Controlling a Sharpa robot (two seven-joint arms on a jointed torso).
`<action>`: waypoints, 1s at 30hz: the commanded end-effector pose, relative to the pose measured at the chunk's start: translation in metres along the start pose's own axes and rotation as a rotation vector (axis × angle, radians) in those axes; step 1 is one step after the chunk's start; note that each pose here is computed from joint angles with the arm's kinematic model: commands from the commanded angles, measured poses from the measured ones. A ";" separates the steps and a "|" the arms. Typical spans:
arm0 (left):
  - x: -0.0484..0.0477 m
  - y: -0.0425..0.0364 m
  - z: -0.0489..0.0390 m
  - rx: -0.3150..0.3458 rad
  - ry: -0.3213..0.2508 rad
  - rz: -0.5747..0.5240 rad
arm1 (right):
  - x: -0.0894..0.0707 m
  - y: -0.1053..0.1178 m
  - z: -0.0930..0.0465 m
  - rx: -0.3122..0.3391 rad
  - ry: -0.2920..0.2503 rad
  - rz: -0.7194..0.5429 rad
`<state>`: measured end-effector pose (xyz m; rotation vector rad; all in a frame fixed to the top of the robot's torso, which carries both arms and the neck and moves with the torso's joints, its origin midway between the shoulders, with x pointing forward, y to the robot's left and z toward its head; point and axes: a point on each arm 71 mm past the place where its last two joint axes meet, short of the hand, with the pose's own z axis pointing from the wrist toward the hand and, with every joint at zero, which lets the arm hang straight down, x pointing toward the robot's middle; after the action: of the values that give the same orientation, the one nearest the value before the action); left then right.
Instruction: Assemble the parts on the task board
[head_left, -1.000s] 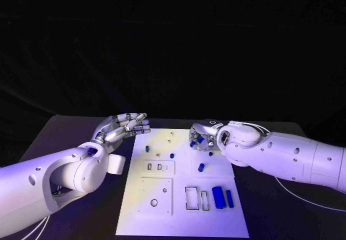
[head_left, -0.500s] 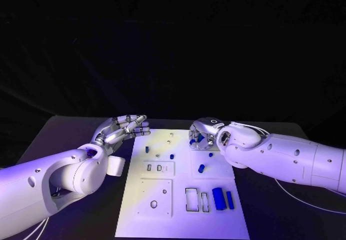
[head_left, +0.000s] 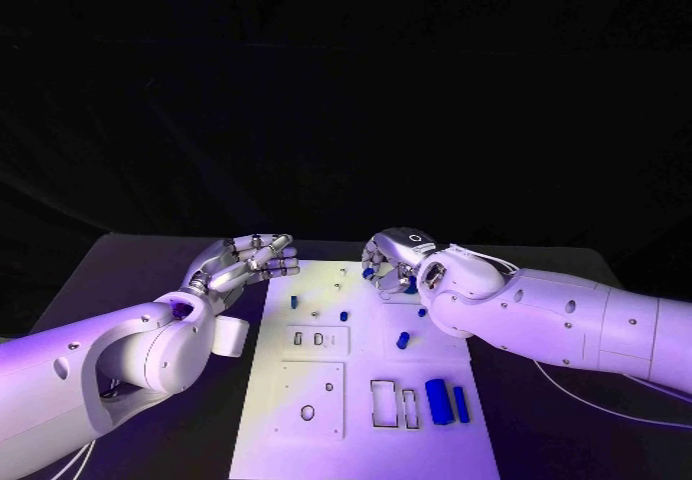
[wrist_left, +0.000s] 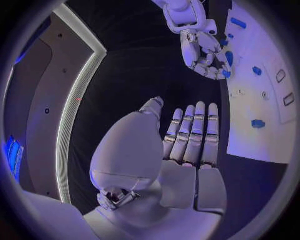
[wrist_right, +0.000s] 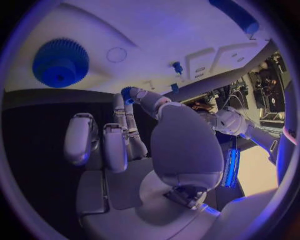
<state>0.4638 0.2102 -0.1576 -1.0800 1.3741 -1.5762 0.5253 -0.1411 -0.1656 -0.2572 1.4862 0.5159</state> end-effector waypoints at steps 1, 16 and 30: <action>0.0036 -0.0014 0.0004 0.007 0.023 -0.011 | -0.004 0.003 0.007 0.007 -0.060 -0.005; 0.0063 -0.0024 0.0006 0.010 0.027 -0.014 | 0.001 0.018 0.025 -0.011 -0.045 0.001; 0.0074 -0.0053 0.0014 0.013 0.028 -0.017 | 0.008 0.024 0.033 -0.012 -0.005 -0.008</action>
<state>0.4632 0.2063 -0.1536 -1.0727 1.3753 -1.5906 0.5429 -0.1046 -0.1633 -0.2508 1.4479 0.5279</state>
